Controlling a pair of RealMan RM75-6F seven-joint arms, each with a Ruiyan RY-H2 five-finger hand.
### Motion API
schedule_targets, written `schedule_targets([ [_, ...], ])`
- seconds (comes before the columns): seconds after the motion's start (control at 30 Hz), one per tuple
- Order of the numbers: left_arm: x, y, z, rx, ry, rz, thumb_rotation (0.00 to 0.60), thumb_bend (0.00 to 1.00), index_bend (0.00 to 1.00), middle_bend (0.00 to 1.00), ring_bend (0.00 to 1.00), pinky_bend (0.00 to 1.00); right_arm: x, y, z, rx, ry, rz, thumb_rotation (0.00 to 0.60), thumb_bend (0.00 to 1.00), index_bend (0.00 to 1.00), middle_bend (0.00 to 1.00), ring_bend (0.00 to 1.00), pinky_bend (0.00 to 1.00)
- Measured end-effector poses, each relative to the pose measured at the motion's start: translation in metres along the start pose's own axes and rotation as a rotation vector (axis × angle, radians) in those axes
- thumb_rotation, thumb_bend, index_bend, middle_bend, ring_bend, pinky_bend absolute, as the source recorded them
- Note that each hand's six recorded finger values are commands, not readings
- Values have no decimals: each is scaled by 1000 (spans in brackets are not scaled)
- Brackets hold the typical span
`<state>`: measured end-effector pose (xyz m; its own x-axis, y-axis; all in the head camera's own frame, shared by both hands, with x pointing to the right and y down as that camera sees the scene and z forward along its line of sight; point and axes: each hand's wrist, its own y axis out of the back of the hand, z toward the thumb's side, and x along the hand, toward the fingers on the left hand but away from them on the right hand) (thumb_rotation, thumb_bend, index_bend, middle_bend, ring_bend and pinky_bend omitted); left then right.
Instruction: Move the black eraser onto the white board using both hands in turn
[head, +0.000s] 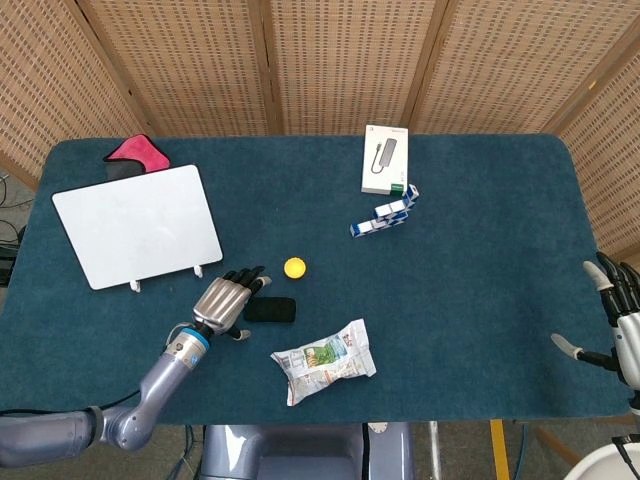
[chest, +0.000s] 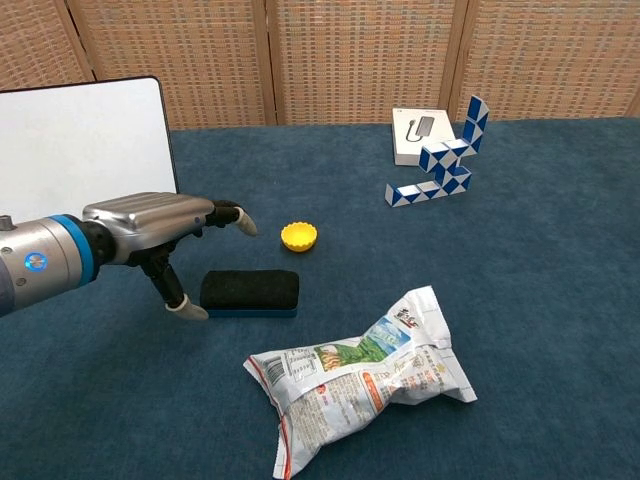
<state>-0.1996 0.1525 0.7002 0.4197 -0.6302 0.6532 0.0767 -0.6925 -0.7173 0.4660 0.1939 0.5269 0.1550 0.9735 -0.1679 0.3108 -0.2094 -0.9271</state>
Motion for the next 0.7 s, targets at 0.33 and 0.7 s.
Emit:
schedule_targets([
  [0.33, 12, -9, 9, 38, 27, 11, 600, 1, 291, 196, 235, 300, 0, 1, -4, -3, -8, -3, 600, 0, 0, 0, 0, 0],
  [0.7, 25, -22, 17, 36, 30, 18, 600, 210, 408, 321, 397, 416, 0, 1, -8, -9, -18, 4, 600, 0, 0, 0, 0, 0],
])
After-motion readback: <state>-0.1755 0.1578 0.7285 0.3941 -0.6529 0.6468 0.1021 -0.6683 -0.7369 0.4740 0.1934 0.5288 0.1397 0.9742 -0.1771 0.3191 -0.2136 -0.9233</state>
